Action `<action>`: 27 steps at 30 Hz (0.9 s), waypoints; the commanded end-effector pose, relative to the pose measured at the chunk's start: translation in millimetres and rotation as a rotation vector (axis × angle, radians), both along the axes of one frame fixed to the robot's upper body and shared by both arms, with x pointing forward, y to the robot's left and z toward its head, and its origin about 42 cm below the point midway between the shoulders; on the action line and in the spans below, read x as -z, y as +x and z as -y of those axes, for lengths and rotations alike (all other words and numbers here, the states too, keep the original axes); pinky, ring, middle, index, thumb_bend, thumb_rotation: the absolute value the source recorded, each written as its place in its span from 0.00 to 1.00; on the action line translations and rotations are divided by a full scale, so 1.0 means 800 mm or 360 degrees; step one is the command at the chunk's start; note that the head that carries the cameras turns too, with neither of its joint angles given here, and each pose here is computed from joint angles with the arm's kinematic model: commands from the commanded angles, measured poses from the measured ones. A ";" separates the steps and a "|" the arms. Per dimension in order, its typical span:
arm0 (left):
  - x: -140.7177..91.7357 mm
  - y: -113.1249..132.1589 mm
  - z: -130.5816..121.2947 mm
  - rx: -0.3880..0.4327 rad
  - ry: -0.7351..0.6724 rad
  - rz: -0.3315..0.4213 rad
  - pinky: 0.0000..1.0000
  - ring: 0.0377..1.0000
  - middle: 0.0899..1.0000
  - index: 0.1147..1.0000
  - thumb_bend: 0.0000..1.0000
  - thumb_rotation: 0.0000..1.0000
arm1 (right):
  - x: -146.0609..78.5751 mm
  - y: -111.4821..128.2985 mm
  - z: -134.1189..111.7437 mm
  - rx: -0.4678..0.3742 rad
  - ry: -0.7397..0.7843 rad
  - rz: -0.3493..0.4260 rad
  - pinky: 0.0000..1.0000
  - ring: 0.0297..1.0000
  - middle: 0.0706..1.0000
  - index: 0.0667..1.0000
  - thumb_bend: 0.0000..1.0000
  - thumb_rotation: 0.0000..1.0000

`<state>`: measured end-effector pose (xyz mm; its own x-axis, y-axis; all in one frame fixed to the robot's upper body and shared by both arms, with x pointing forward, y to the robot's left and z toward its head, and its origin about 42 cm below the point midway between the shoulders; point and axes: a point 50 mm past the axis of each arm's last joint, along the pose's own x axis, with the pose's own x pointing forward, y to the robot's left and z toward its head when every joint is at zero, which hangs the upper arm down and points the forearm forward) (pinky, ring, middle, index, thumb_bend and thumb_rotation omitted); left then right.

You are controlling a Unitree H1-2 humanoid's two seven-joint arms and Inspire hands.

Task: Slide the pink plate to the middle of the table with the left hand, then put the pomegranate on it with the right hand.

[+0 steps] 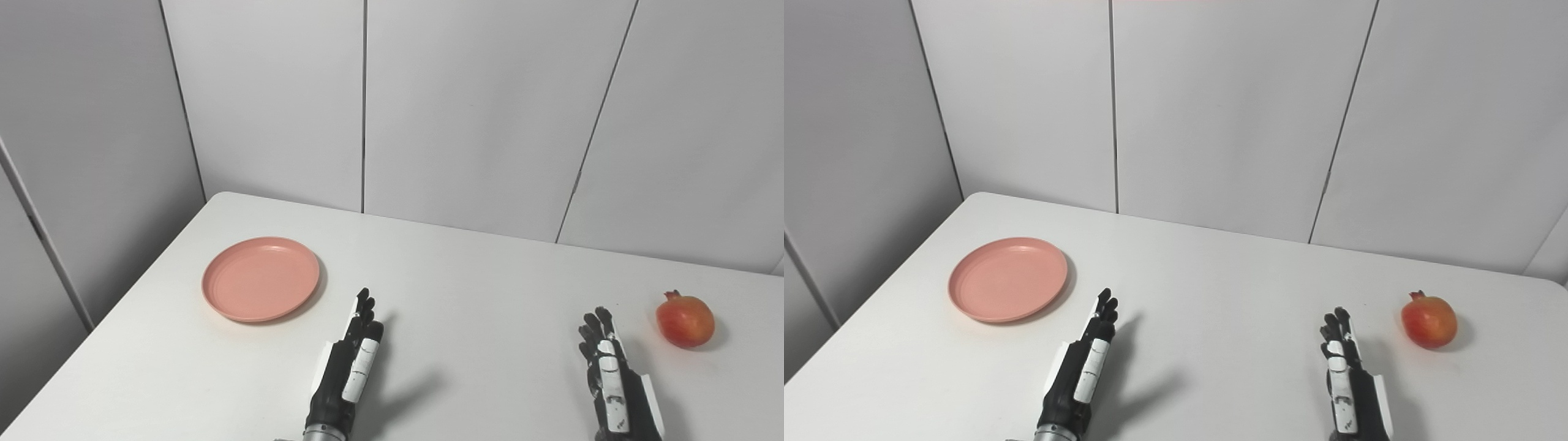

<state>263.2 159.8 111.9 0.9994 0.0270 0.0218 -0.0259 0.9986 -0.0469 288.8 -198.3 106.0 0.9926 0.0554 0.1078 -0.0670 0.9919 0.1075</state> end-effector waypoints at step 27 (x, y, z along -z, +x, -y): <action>-0.214 0.102 -0.191 0.0096 0.0213 0.0563 0.83 0.81 0.81 0.88 0.99 1.00 | 0.044 -0.047 0.010 0.0075 0.0139 -0.0199 1.00 0.95 0.94 0.90 0.71 0.84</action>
